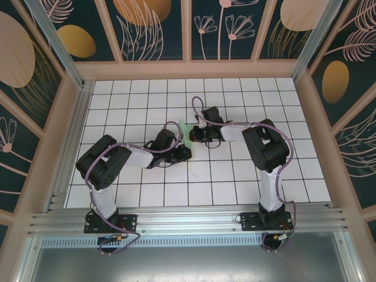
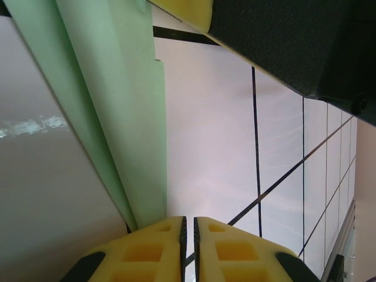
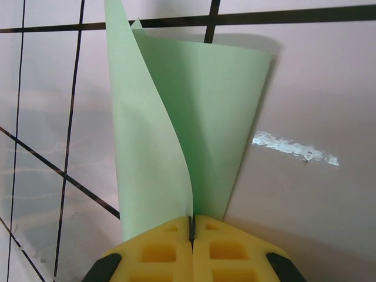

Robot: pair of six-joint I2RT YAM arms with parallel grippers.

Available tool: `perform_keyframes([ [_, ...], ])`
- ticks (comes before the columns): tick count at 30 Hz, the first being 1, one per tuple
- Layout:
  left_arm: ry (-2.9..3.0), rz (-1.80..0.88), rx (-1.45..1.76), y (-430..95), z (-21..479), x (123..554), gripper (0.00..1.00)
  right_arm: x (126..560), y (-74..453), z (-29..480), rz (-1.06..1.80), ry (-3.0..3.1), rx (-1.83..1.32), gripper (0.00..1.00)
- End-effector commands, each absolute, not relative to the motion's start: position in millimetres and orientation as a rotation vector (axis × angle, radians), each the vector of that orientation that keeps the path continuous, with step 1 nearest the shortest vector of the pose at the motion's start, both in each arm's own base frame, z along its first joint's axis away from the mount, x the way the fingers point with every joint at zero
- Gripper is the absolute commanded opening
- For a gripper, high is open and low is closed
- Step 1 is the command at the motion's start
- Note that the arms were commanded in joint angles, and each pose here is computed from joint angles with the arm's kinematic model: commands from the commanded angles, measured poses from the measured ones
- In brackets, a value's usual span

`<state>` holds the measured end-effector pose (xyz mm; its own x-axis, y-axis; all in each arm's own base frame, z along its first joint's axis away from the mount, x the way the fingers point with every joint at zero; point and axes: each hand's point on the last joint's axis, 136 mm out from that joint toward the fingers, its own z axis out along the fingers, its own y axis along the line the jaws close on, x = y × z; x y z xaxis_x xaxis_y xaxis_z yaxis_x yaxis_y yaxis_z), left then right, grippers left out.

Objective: Fold a paper plane with a square sheet of paper (pick it up from the middle)
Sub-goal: Fold the wing for the fifth time at the center of the table.

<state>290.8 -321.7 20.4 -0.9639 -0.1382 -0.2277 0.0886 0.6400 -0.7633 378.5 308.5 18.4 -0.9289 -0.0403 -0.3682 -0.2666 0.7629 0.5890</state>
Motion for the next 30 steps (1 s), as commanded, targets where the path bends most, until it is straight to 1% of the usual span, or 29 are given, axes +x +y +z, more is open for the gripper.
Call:
perform_keyframes([
  [1, 2.701, -1.153, -0.005, -320, -1, 275, 0.15, 361, 283, -36, 0.770, 2.804, -0.138, 0.00],
  [12, 2.779, -0.934, 0.054, -316, -11, 271, 0.15, 359, 280, -41, 0.753, 2.827, -0.102, 0.00],
  [15, 2.781, -0.953, 0.065, -319, -10, 265, 0.14, 359, 279, -42, 0.749, 2.832, -0.092, 0.00],
  [21, 2.755, -1.077, 0.085, -330, 5, 251, 0.14, 360, 278, -44, 0.745, 2.838, -0.075, 0.00],
  [30, 2.745, -1.106, 0.116, -331, 12, 245, 0.13, 360, 275, -47, 0.728, 2.851, -0.053, 0.00],
])
